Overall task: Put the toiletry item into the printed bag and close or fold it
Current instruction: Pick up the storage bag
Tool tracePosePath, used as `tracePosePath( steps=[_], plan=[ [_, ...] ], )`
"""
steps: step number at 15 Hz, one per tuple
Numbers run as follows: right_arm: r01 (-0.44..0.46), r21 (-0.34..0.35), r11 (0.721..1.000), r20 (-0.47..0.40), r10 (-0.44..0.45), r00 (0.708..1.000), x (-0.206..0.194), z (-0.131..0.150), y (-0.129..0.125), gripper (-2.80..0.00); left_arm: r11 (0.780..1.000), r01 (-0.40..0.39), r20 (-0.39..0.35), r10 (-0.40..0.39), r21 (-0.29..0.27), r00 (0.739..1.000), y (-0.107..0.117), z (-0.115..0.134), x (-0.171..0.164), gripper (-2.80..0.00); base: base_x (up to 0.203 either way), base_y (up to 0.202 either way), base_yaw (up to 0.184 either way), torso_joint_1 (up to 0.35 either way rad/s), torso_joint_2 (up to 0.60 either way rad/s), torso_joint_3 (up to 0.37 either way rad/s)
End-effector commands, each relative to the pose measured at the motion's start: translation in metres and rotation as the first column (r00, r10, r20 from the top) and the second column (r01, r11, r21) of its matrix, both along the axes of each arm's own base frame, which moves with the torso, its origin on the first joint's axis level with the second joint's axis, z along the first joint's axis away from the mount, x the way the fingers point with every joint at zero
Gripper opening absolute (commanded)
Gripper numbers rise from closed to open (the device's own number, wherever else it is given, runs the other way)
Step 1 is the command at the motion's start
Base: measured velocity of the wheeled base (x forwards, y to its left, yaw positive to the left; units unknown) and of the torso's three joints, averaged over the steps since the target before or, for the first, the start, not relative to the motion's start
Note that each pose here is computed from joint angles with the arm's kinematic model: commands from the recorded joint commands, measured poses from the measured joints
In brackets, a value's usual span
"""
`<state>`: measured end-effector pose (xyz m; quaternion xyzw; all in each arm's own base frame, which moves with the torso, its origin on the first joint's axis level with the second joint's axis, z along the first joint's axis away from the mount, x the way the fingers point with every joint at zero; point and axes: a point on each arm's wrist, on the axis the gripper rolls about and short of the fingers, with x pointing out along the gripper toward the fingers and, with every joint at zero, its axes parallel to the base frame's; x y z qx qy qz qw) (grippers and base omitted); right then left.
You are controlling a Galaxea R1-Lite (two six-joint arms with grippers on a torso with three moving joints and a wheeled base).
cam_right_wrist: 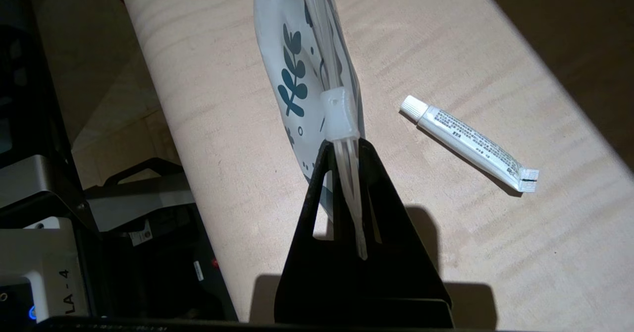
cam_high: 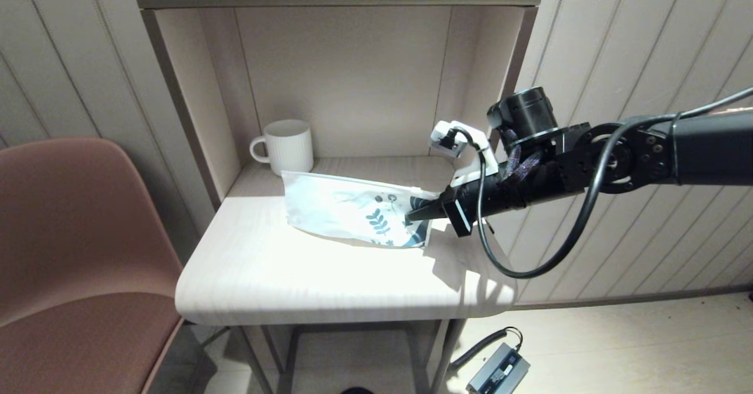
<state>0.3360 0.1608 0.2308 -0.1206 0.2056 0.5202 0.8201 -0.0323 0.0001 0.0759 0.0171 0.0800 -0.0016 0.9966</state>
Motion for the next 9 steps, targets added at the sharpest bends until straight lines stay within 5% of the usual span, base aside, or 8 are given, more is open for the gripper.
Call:
tracePosePath(
  steps=[1,5,9],
  plan=[
    [-0.004,-0.004,1.0,-0.009,0.004,1.0,-0.002,-0.002,-0.001,-2.8,1.0,-0.001,-0.001,0.001,-0.001,1.0,0.0,0.0,0.0,-2.8,0.0,0.0,0.0,0.0,0.0,0.0],
    [0.0,-0.002,1.0,-0.008,0.0,1.0,-0.007,0.002,-0.004,-2.8,0.999,-0.011,0.059,0.013,-0.046,0.998,0.0,0.009,-0.001,-2.8,0.0,0.0,0.0,0.0,0.0,0.0],
    [0.0,0.009,1.0,0.01,0.0,1.0,-0.028,0.015,-0.012,-2.8,0.999,-0.007,0.135,0.014,-0.052,0.991,0.0,0.067,-0.005,-2.8,0.0,0.0,0.0,0.0,0.0,0.0]
  ],
)
